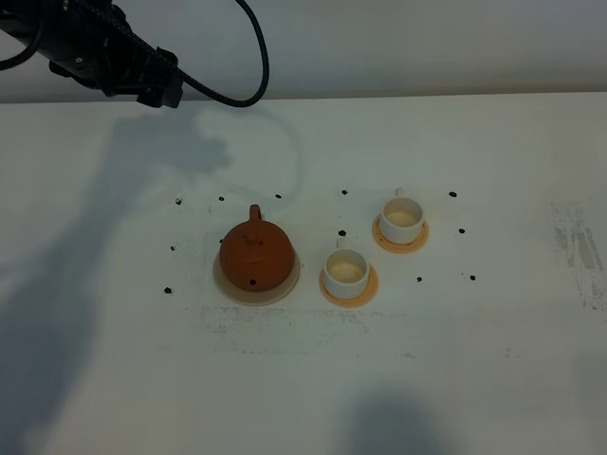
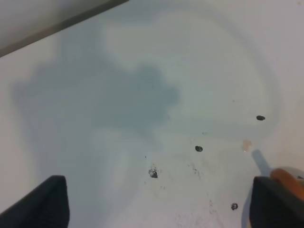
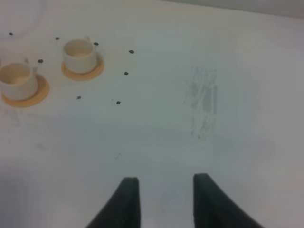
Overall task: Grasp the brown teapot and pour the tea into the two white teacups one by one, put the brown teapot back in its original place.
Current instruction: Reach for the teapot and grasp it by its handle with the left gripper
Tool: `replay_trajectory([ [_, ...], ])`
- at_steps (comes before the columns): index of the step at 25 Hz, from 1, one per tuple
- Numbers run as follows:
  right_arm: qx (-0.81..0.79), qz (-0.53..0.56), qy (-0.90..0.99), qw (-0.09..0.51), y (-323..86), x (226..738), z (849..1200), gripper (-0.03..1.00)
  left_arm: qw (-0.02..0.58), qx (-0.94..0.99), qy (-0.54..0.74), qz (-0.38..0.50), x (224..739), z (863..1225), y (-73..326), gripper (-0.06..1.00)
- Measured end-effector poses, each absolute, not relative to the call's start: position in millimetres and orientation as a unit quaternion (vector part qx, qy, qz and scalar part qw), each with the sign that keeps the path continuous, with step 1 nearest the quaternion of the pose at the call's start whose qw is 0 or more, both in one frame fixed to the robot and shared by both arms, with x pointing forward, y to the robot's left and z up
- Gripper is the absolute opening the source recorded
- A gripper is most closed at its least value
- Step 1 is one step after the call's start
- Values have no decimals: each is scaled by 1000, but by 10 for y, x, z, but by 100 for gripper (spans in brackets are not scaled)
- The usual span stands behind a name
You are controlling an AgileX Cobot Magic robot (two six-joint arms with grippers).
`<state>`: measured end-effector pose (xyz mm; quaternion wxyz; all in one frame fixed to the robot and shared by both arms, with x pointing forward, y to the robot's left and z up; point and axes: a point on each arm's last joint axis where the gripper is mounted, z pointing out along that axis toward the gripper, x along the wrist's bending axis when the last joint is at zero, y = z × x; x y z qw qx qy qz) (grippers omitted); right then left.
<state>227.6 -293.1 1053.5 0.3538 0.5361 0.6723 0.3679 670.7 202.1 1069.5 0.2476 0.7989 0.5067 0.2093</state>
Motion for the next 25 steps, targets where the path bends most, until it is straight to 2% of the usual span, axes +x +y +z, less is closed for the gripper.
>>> replay_trajectory([
  [8,536,368,672,354,-2931,2276,10535,27,248,820,475,201,6650,10642,1716,75],
  [16,558,357,654,366,-2924,2281,10536,27,262,834,446,193,6707,10269,1220,75],
  [25,560,356,652,366,-2923,2281,10536,27,302,812,466,179,6698,10294,1102,75],
])
